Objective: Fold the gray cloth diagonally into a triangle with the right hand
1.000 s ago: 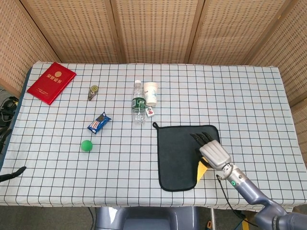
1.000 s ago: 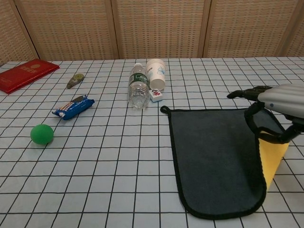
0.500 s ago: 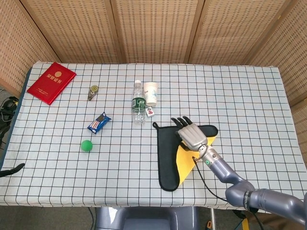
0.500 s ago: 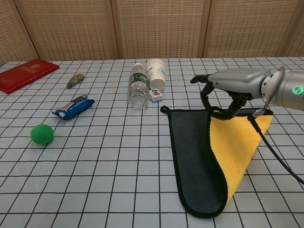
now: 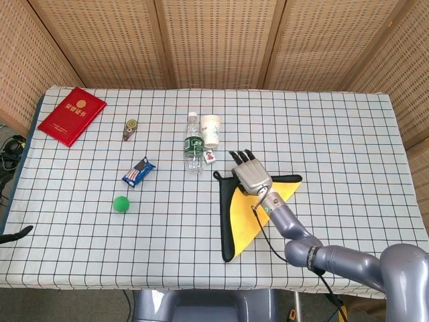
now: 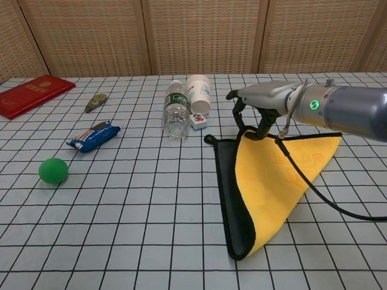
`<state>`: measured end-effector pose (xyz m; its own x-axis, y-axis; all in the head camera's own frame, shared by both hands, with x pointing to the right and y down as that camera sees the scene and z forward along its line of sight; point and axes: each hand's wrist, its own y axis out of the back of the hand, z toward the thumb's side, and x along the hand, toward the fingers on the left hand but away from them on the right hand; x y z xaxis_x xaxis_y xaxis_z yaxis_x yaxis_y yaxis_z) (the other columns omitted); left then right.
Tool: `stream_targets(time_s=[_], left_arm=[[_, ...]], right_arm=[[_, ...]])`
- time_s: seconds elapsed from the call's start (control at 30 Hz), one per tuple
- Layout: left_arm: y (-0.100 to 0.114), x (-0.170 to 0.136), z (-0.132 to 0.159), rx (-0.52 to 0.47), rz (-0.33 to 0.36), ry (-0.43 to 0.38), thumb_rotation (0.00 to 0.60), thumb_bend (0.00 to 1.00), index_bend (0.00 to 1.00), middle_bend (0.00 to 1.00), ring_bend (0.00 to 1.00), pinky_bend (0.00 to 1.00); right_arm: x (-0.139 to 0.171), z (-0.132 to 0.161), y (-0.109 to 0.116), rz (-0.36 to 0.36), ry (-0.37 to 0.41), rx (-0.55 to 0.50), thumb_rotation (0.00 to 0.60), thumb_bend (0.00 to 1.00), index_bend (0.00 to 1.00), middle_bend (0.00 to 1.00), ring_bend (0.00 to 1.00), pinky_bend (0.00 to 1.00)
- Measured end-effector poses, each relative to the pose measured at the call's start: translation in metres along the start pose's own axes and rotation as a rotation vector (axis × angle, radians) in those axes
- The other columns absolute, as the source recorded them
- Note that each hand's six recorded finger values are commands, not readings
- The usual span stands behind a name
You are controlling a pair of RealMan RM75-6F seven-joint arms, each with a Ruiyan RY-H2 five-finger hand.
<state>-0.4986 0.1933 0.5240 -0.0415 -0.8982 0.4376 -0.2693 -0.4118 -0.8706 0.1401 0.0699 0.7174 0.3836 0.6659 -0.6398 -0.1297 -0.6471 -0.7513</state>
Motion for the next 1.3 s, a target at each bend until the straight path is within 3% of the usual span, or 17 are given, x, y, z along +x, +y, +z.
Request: stream_targets(time_s=[1.1, 1.2, 1.3], left_arm=[[0.002, 0.002, -0.005, -0.020, -0.006, 0.016, 0.600, 0.00, 0.00, 0.00, 0.00, 0.00], [0.002, 0.002, -0.006, -0.021, -0.005, 0.018, 0.600, 0.00, 0.00, 0.00, 0.00, 0.00], [0.003, 0.002, -0.007, -0.024, -0.004, 0.021, 0.600, 0.00, 0.00, 0.00, 0.00, 0.00]], right_arm=[[-0.023, 0.028, -0.010, 0.012, -0.032, 0.071, 0.600, 0.64, 0.69, 0.09, 0.00, 0.00], [-0.024, 0.029, -0.011, 0.010, -0.034, 0.084, 0.600, 0.60, 0.56, 0.08, 0.00, 0.00], [-0.025, 0.030, -0.010, -0.007, -0.037, 0.091, 0.600, 0.31, 0.28, 0.03, 0.00, 0.00]])
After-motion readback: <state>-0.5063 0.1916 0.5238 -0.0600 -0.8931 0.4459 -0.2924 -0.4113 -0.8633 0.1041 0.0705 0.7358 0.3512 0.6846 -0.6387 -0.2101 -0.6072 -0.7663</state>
